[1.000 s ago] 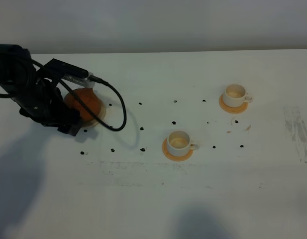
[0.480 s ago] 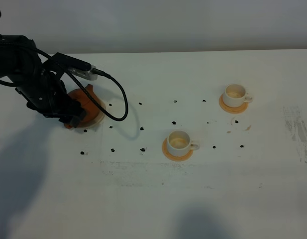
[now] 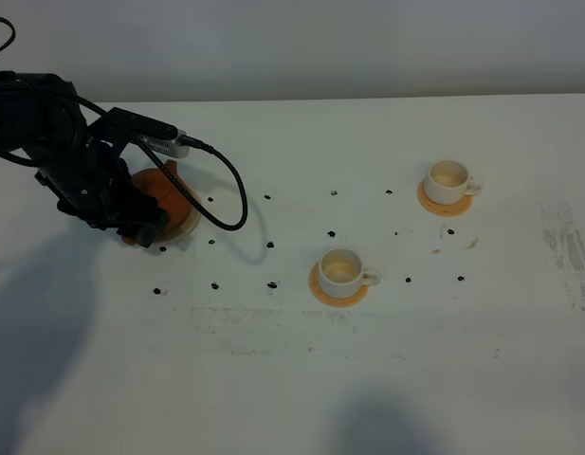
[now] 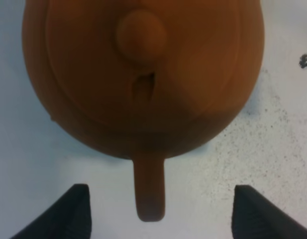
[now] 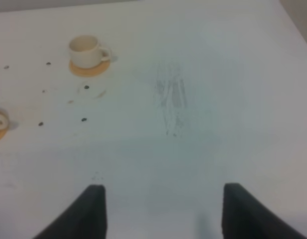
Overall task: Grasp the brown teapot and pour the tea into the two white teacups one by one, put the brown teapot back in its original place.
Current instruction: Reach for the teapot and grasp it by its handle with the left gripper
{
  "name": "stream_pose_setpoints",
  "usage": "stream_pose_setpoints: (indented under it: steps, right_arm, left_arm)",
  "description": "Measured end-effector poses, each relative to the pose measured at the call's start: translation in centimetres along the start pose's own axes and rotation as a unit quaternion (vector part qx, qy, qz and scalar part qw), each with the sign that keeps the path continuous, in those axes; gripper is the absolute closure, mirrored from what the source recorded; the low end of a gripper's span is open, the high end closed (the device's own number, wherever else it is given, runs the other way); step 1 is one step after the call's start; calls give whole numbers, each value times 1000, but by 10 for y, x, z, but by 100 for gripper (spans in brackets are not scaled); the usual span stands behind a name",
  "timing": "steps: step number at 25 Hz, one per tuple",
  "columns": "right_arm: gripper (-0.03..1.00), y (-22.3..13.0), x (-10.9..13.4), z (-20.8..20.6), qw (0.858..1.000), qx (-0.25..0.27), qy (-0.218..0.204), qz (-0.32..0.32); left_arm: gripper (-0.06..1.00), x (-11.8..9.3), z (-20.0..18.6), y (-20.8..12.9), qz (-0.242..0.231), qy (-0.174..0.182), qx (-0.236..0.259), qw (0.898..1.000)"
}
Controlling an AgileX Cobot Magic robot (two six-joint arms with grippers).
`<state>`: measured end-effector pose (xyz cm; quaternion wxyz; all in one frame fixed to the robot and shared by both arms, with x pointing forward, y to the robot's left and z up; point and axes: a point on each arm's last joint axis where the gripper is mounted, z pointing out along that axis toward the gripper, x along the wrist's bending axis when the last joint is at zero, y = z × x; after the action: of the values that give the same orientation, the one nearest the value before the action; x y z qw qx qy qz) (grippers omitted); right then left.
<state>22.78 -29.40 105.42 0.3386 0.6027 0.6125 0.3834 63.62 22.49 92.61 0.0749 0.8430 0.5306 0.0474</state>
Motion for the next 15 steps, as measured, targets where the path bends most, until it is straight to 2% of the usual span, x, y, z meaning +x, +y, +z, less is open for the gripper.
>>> stream_pose_setpoints:
  steps: [9,15]
  right_arm:
    - [47,0,0,0,1000,0,0,0]
    - [47,0,0,0,1000,0,0,0]
  left_arm:
    - [55,1,-2,3,-5,2,-8,1000]
    - [57,1,-2,5,-15,5,-19,1000]
